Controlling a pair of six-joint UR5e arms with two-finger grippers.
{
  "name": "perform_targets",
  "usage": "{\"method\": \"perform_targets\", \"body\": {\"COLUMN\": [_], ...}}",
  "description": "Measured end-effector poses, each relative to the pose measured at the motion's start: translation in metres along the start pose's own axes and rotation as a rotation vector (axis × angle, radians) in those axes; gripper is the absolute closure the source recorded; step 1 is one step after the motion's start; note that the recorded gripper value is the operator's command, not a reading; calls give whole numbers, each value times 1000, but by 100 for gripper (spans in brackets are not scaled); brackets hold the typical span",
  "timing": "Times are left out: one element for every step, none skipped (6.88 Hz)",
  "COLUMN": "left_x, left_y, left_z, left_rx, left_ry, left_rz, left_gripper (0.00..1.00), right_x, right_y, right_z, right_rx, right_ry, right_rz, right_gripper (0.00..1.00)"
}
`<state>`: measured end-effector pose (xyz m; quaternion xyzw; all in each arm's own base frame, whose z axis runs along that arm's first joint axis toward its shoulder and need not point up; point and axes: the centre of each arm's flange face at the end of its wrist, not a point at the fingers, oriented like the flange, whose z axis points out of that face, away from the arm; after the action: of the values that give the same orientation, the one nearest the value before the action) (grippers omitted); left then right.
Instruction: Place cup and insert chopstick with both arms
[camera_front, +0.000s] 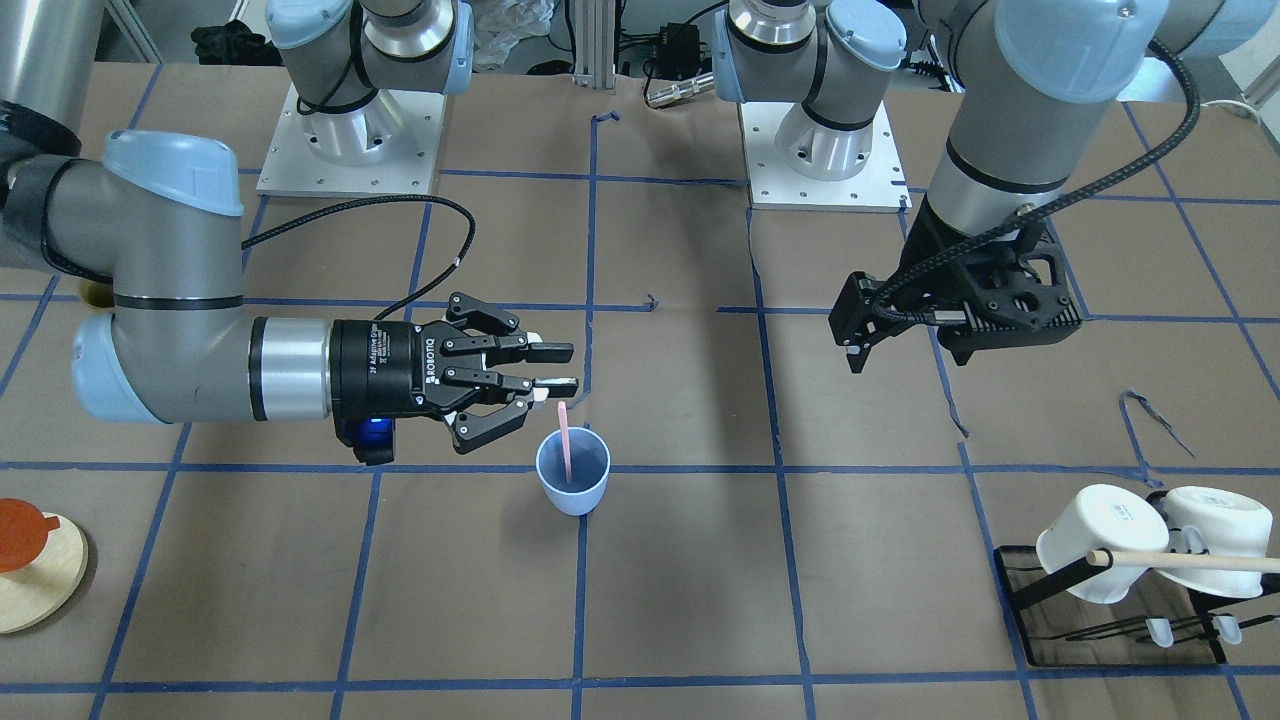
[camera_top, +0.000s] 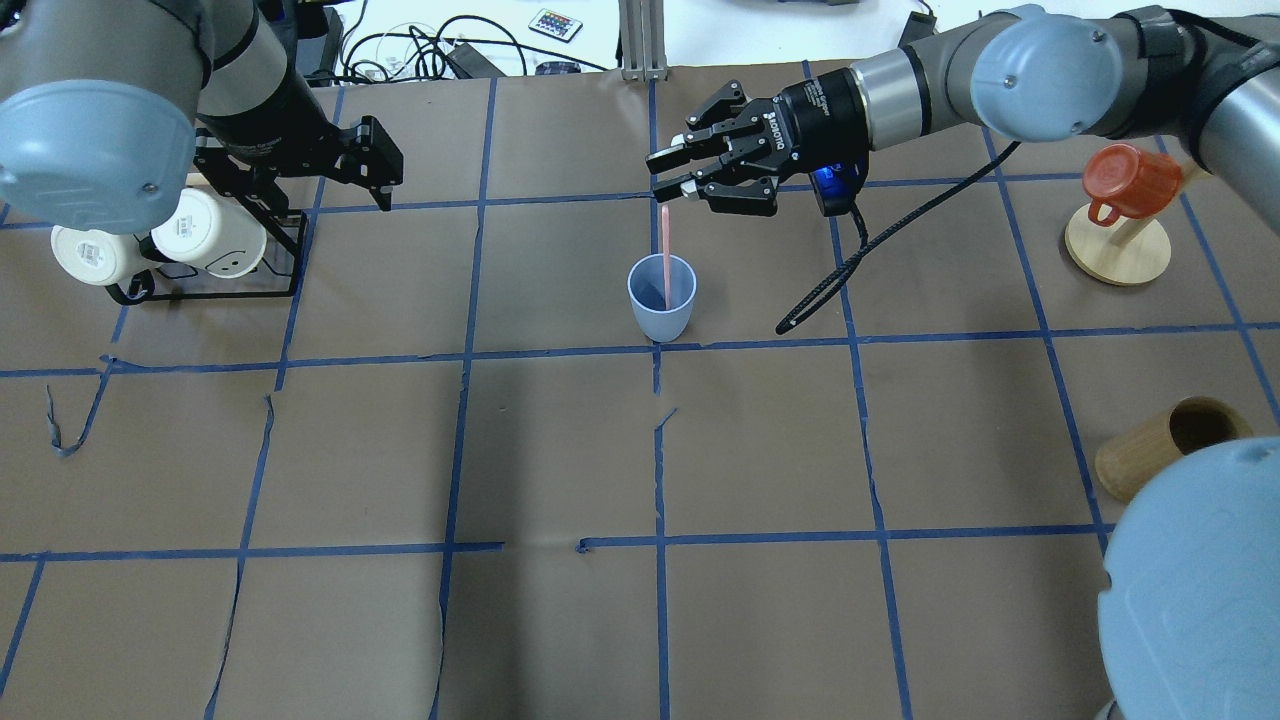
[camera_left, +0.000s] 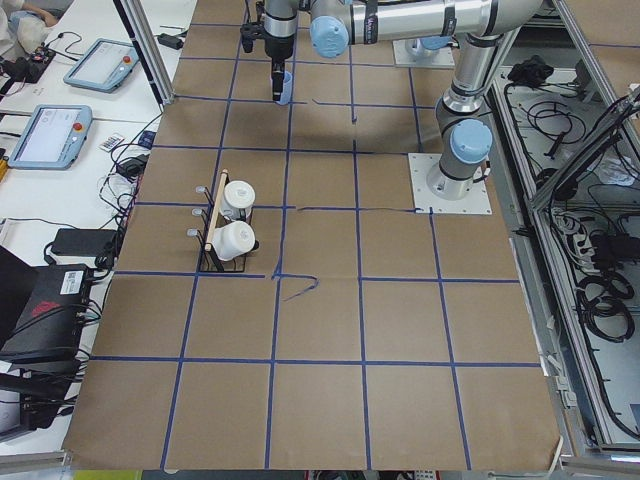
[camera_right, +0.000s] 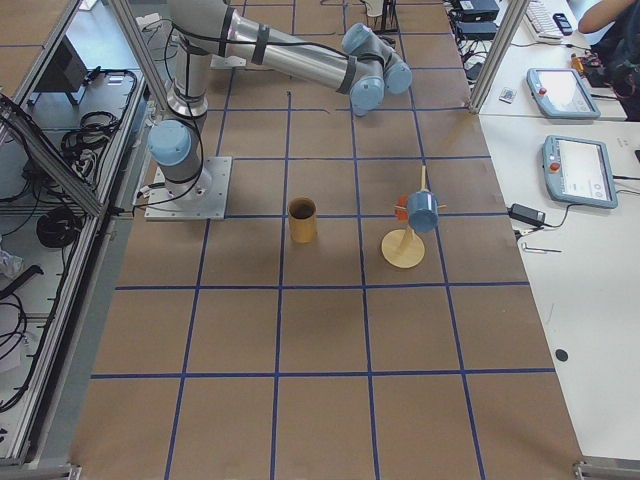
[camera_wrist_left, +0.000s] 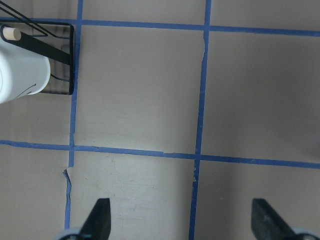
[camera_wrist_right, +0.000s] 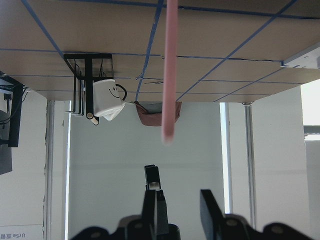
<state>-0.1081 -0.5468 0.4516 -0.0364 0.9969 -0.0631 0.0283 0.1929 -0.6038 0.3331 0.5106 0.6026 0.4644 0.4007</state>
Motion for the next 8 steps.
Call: {"method": "perform_targets", "body": {"left_x": [0,0,0,0,0,1,1,1], "left_y": [0,0,0,0,0,0,0,0], "left_z": [0,0,0,0,0,1,1,1], "left_rx": [0,0,0,0,0,-2,-3,-2], "left_ry": [0,-1,-1,0,0,1,2,2], "left_rz": [0,1,1,1,1,1,1,1], "left_gripper": [0,0,0,0,0,0,0,0], "right_x": [0,0,-1,1,4,9,15,22], "right_y": [0,2,9,16,22,30,39,45], "right_z": [0,-1,-4,-9,-17,-28,-39,-50], "right_rx": [1,6,36,124,263,411,550,677], "right_ry": [1,1,7,35,79,117,151,207], "right_rz": [-1,-9,-45,-106,-167,-236,-303,-381], "right_gripper": [24,24,12,0,0,0,0,0]}}
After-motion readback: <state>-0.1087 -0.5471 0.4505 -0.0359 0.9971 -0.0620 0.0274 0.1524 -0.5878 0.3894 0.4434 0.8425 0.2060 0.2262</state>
